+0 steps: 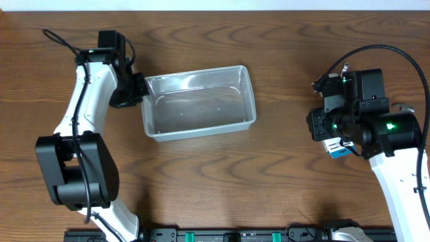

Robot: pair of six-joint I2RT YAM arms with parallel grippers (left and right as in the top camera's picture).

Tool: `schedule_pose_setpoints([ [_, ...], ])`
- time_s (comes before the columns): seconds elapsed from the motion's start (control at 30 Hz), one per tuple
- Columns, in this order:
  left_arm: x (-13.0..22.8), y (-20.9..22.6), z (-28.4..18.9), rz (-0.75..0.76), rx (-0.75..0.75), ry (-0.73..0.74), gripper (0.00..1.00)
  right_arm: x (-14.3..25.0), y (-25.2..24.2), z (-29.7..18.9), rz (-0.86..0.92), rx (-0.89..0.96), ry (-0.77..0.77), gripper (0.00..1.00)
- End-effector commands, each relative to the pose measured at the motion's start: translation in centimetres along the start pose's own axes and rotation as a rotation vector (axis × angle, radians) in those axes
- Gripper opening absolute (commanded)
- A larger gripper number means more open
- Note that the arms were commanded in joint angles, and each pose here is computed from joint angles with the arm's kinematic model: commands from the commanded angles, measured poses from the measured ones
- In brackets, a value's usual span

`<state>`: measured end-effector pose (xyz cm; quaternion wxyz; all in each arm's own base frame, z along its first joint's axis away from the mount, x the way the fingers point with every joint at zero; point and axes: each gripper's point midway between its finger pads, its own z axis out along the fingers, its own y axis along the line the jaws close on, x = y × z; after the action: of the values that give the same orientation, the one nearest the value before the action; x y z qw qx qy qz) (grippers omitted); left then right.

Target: Pack container

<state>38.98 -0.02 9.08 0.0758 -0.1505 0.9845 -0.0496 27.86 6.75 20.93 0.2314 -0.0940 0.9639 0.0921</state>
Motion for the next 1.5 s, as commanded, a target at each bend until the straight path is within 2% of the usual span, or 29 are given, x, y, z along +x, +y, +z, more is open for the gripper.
schedule_pose_setpoints([
  [0.0,-0.2,-1.6,0.0,0.047,0.027,-0.021,0.06,-0.9,0.2,-0.5,-0.024,0.003,-0.034,0.22],
  [0.1,-0.2,-2.2,0.0,0.064,0.027,-0.031,0.06,-0.9,0.0,-0.6,-0.024,0.016,-0.035,0.23],
  [0.13,-0.3,-2.1,-0.1,0.063,0.019,-0.033,0.06,-0.8,-0.1,-0.5,-0.023,0.02,-0.031,0.27],
  [0.17,-0.4,-1.8,-0.2,0.06,0.007,-0.036,0.06,-0.7,-0.1,-0.5,-0.023,0.02,-0.027,0.39],
  [0.2,-0.5,-1.3,-0.6,0.053,-0.008,-0.041,0.07,-0.6,-0.1,-0.5,-0.022,0.02,-0.022,0.59],
  [0.27,-0.8,-0.3,-1.9,0.036,-0.034,-0.059,0.12,-0.4,-0.1,-0.5,-0.024,0.022,-0.013,0.88],
  [0.33,-1.1,0.8,-3.8,0.017,-0.058,-0.093,0.17,-0.7,-0.7,-0.8,-0.063,0.055,-0.025,0.99],
  [0.4,-1.4,1.8,-6.3,-0.004,-0.069,-0.146,0.5,-1.7,-3.5,-2.2,0.003,0.194,-0.06,0.99],
  [0.43,-1.3,2.1,-7.5,-0.012,-0.066,-0.174,0.71,-2.3,-5.3,-3.3,0.072,0.276,-0.087,0.99],
  [0.47,-1.3,2.4,-9.0,-0.022,-0.06,-0.208,0.88,-2.8,-7.2,-4.8,0.149,0.353,-0.116,0.99],
  [0.5,-1.2,2.6,-10.3,-0.029,-0.055,-0.237,0.97,-3.1,-8.6,-6.1,0.195,0.395,-0.136,0.99],
  [0.57,-0.6,3.0,-12.8,-0.039,-0.045,-0.294,0.98,-3.2,-11.1,-8.3,0.275,0.447,-0.148,0.99],
  [0.67,0.3,3.3,-16.2,-0.047,-0.028,-0.375,0.98,-0.7,-13.7,-10.4,0.384,0.474,-0.07,0.99],
  [0.8,1.2,3.1,-19.9,-0.042,-0.002,-0.483,0.98,2.6,-11.5,-10.3,0.416,0.285,0.044,0.99],
  [0.9,1.5,3.0,-21.4,-0.04,0.011,-0.537,0.98,4.7,-10.1,-10.7,0.456,0.252,0.101,0.99],
  [1.0,1.4,3.1,-22.2,-0.042,0.008,-0.57,0.98,6.1,-8.4,-11.8,0.478,0.236,0.083,0.99],
  [1.2,0.4,3.6,-22.2,-0.058,-0.024,-0.595,0.98,7.4,-6.0,-13.1,0.484,0.209,-0.057,0.99],
  [1.3,-0.1,3.4,-22.2,-0.058,-0.019,-0.608,0.98,8.2,-6.3,-11.5,0.464,0.212,-0.062,0.99],
  [1.47,-0.6,3.3,-22.5,-0.057,-0.014,-0.631,0.98,9.0,-7.6,-4.9,0.462,0.142,0.021,0.99],
])
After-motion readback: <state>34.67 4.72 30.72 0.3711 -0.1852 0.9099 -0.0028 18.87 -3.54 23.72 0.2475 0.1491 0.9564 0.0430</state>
